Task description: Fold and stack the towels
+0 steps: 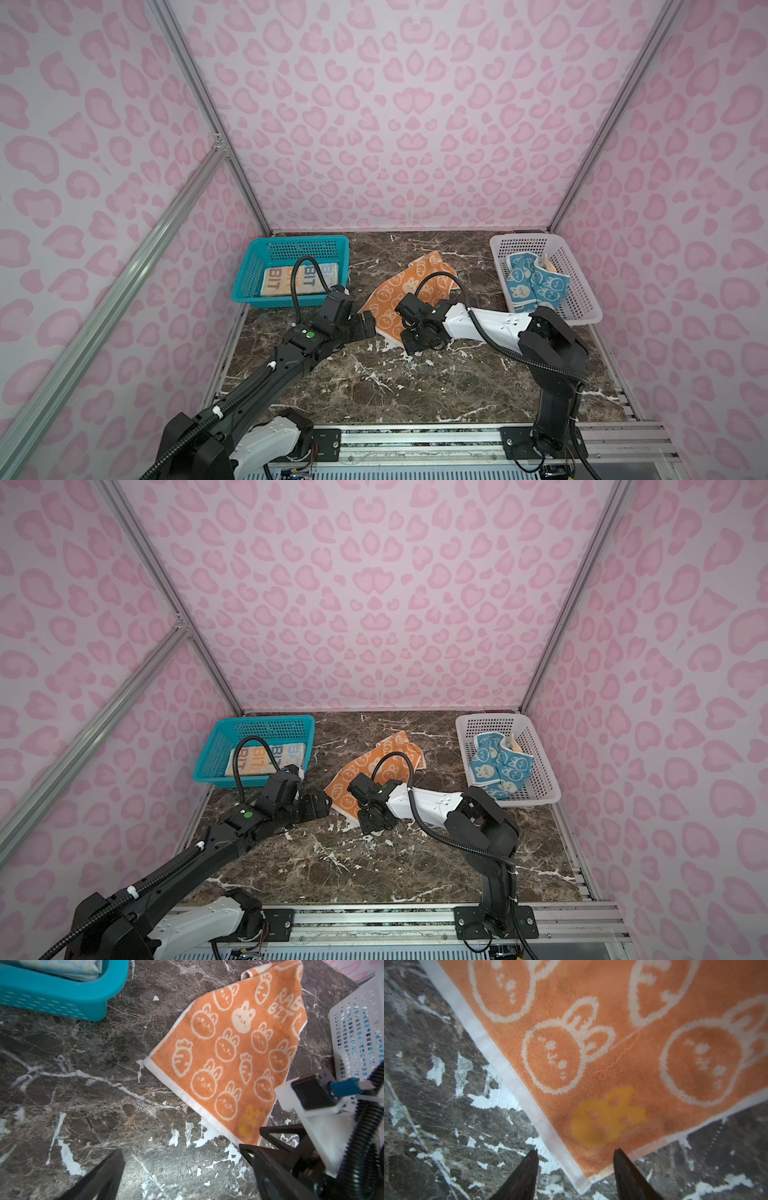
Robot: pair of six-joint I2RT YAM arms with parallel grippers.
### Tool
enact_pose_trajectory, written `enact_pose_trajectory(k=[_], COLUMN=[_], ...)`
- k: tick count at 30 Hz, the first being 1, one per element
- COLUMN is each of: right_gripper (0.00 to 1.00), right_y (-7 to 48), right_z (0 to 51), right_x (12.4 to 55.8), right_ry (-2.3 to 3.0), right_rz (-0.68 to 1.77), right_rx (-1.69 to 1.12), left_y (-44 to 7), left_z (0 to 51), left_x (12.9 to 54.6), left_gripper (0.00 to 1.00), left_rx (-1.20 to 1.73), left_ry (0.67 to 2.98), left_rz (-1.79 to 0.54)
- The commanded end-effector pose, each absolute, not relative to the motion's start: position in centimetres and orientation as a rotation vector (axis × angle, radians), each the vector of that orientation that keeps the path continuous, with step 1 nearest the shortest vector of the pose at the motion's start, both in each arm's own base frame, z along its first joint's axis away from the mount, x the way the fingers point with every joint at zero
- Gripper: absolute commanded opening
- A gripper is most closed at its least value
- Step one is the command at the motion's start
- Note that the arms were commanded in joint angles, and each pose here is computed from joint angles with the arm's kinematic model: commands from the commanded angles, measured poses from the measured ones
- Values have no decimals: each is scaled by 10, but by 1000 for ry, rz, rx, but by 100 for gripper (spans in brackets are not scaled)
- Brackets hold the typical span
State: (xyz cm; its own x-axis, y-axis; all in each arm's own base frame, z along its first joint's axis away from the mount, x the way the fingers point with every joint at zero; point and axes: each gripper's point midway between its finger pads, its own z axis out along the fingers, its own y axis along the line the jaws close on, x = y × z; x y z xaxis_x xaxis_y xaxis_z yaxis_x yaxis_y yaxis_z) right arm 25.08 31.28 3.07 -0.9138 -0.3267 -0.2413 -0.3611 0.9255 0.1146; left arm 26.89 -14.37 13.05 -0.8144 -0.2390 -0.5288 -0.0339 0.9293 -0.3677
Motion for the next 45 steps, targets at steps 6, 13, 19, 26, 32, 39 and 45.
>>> enact_pose_trajectory(k=[6,13,19,26,32,39,45], right_gripper=[41,31,26,26,33,43,44], right_y=[299,273,227,164,135,131,125], right_z=[10,1,-13,-13,2,34,26], right_x=[238,231,225,234,246,245,233], right_ry=[2915,2934,2971,3005,2990,2927,2952], right_rz=[127,33,-12,-87,-53,-2,-2], right_rx=[-494,-499,-446,-332,-233,-202,-174], left_y=[-146,-148,-150,-158,-173,-198,-216], left_z=[128,123,118,114,112,107,100], left_x=[271,269,266,267,268,269,269], left_gripper=[98,100,97,97,97,97,97], left_rx=[-184,-165,-153,-140,-98,-28,15], left_ry=[2505,2525,2549,2568,2587,2609,2634], left_rz=[-462,-468,-467,-477,-477,-469,-477])
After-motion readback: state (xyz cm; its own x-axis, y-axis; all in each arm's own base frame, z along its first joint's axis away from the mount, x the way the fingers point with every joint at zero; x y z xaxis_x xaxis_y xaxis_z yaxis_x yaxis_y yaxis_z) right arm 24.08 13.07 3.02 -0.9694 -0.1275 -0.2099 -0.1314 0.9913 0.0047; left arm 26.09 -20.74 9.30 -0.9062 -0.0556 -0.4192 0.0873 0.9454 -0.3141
